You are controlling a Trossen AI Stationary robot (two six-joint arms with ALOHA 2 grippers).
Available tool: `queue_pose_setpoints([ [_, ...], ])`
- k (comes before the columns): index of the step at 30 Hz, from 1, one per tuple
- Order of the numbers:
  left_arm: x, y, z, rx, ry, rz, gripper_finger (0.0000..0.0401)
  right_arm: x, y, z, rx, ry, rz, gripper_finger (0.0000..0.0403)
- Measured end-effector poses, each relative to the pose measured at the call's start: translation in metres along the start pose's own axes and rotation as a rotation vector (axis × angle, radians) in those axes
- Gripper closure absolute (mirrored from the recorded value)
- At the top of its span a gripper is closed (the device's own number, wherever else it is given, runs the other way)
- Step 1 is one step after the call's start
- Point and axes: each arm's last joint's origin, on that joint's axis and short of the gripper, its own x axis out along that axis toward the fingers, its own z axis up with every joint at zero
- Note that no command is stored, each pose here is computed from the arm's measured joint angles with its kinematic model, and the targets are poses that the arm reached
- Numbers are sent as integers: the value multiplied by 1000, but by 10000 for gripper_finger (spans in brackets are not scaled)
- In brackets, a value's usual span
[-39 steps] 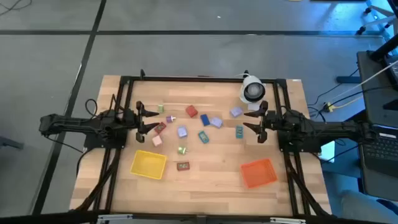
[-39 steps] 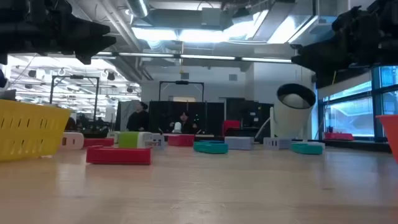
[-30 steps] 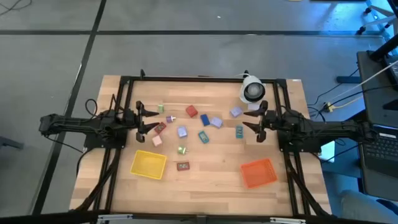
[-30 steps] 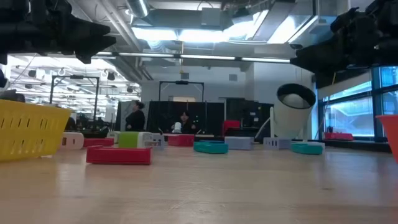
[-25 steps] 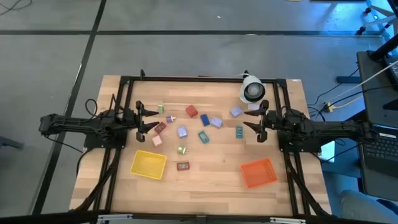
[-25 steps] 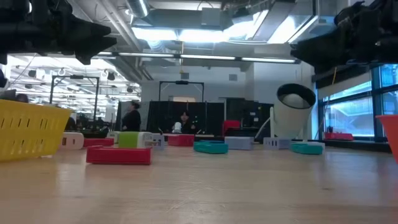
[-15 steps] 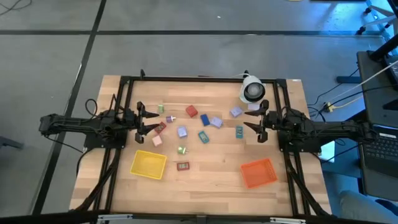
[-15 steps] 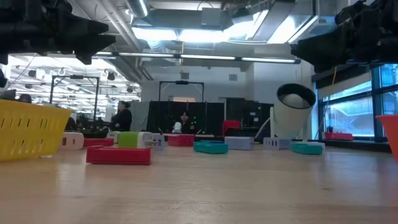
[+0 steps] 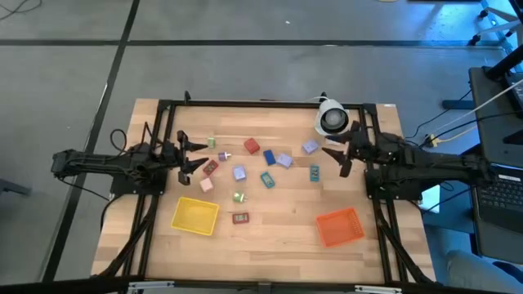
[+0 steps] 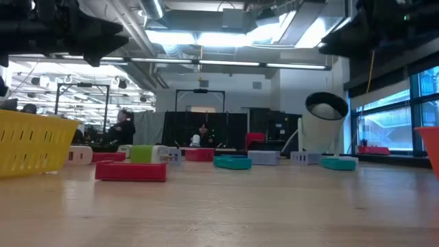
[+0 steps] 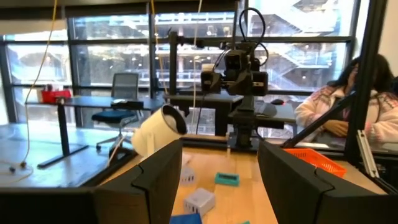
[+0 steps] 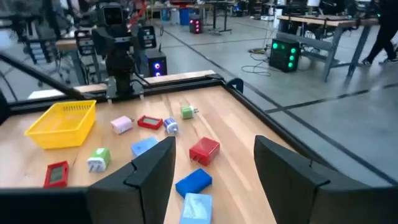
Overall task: Pick & Place Office items
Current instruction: Put the white digital timer into the yellow bin
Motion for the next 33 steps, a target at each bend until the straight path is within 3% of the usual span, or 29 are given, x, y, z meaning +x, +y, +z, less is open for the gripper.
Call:
queue_pose_setpoints([
  [7, 2, -1, 15, -7, 35, -20, 193, -13, -3, 23, 73, 126, -59, 185],
  [17, 11, -3, 51, -25, 157, -17, 193, -12, 5, 10, 150, 295, -10, 185],
  [24, 18, -3, 50, 19, 211, -11, 193, -16, 10, -6, 247, 481, -6, 185],
  [33, 23, -3, 45, 38, 257, 48, 193, -12, 13, -17, 294, 679, -106, 186],
])
